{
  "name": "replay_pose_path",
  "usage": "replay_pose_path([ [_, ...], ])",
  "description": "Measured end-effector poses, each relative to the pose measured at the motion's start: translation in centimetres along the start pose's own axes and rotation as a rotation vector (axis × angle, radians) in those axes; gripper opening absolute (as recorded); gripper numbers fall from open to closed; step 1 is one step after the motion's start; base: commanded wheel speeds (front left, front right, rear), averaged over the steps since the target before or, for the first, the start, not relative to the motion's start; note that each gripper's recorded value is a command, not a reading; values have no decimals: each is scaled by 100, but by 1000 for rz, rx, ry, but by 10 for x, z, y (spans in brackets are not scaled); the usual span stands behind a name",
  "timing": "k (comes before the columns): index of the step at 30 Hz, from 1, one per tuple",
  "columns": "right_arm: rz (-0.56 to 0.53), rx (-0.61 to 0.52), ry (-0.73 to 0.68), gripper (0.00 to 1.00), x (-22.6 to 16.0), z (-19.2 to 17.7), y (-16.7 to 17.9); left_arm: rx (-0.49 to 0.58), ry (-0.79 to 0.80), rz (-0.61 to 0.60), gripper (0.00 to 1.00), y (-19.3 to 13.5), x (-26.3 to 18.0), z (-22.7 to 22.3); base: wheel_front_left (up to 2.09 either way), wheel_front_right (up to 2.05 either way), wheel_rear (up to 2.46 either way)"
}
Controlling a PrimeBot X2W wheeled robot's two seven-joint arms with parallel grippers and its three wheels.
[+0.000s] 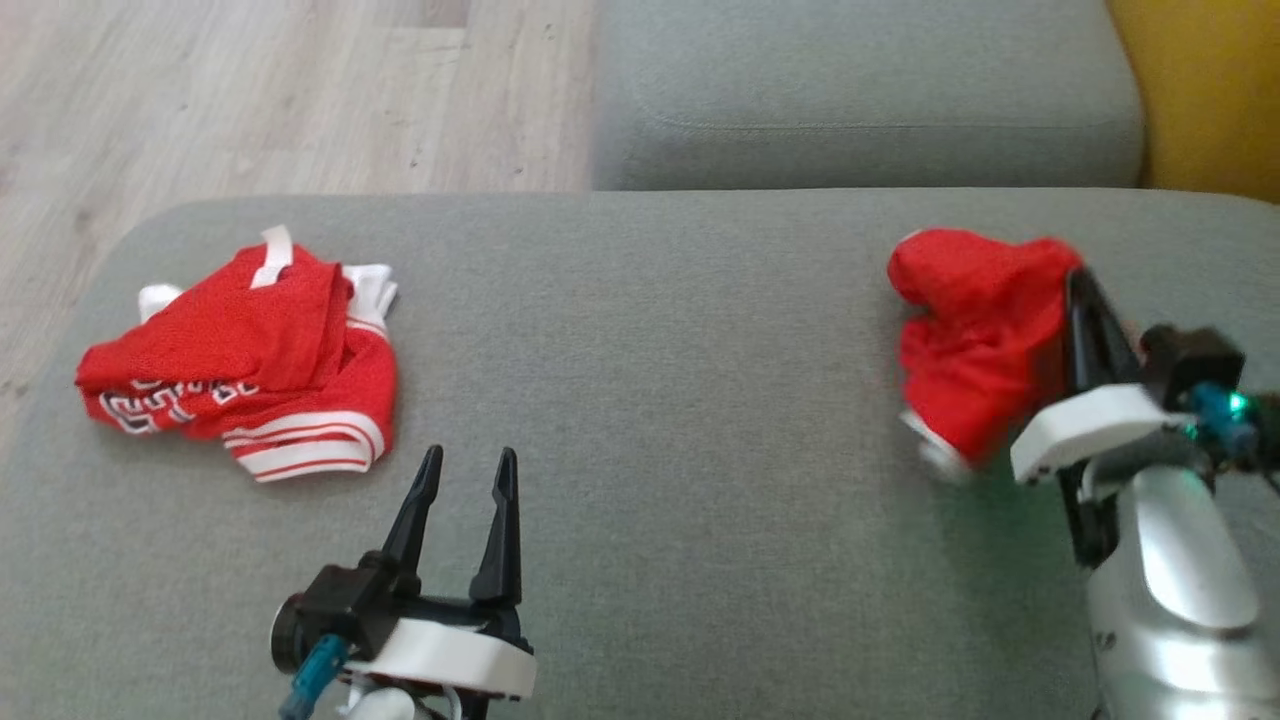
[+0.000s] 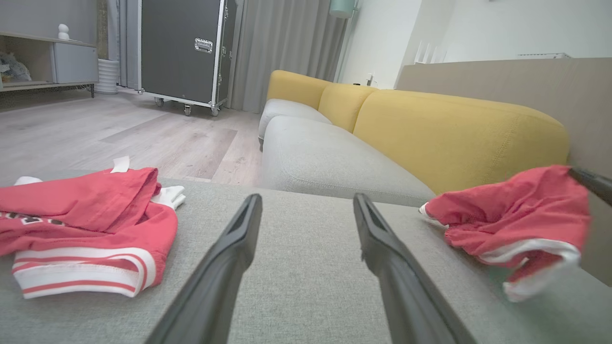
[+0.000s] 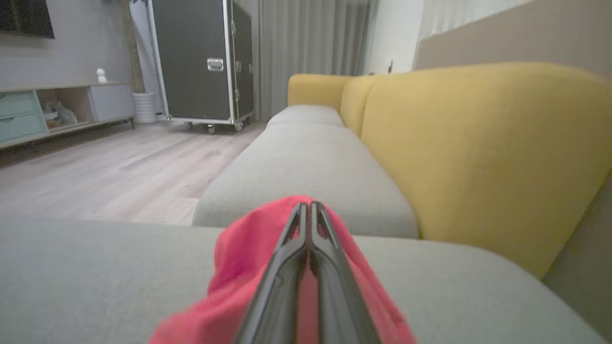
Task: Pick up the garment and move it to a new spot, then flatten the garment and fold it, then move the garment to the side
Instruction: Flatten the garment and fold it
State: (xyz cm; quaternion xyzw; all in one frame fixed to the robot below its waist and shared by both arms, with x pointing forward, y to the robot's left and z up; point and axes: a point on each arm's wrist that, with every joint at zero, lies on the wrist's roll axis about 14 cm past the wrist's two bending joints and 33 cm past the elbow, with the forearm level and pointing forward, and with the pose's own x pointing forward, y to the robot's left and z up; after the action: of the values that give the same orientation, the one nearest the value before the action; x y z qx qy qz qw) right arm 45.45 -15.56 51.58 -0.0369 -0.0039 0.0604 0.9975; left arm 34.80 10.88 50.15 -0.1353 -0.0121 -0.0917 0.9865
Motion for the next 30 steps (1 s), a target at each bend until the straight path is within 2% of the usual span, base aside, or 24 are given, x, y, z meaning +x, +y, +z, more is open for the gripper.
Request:
replay_pose_path([
  [5, 2, -72, -65, 0, 4, 34, -2, -10, -9, -12, 100, -4, 3, 3, 0, 0, 0],
  [9, 20, -202, -64, 0, 19, 53, 3, -11, -6, -9, 100, -2, 2, 1, 0, 0, 0],
  [11, 34, -270, -10, 0, 23, 42, 1, -13, -6, -1, 100, -1, 1, 1, 0, 0, 0],
  [12, 32, -304, 47, 93, 23, 29, -4, -14, -6, 4, 100, 1, 0, 1, 0, 0, 0],
  [13, 23, -322, 102, 100, 22, 16, -11, -14, -5, 10, 100, 2, -1, 0, 0, 0, 0],
  [17, -30, -303, 177, 100, 14, -9, -30, -19, -11, 24, 100, 7, -3, 2, 0, 0, 0],
  [25, -69, -203, 5, 100, -2, 13, -30, -17, -36, 27, 100, 9, -1, 10, 0, 0, 0],
  [30, -20, -41, -60, 100, -25, 12, -10, -9, -47, -7, 100, -2, 3, 14, 0, 0, 0],
])
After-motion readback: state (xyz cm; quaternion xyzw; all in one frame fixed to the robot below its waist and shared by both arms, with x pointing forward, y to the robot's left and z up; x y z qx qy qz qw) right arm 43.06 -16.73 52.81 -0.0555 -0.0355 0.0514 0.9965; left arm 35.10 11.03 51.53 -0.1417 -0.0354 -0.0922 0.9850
